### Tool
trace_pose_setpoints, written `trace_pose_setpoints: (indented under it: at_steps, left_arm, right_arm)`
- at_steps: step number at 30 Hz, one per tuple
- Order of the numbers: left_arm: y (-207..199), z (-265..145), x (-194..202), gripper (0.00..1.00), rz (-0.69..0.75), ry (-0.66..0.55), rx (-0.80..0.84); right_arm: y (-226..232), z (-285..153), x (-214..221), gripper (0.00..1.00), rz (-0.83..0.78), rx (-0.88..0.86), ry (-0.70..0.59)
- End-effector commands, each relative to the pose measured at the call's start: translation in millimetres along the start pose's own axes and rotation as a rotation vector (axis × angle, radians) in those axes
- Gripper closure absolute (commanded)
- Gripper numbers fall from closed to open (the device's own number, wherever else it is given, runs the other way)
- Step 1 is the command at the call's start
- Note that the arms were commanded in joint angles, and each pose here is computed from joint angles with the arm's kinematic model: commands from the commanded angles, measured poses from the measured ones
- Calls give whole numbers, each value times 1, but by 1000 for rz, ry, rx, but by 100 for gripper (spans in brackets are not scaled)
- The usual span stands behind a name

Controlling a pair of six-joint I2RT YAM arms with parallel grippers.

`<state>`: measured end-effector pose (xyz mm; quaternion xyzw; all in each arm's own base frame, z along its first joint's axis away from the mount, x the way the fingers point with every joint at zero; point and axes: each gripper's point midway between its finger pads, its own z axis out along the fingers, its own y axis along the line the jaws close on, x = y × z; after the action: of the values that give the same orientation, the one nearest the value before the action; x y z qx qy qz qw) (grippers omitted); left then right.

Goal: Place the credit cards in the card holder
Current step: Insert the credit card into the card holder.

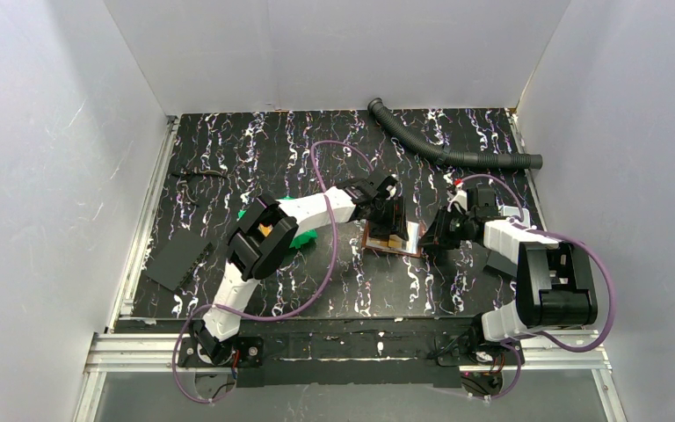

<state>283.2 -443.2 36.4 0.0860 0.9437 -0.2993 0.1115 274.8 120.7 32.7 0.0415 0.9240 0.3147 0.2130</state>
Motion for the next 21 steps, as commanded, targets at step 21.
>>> trace_pose_setpoints:
  at_steps: [21]
  left_arm:
    - [-7,-25,-22,37,21,7,44]
  right_arm:
    - [0,6,-39,51,-6,2,-42]
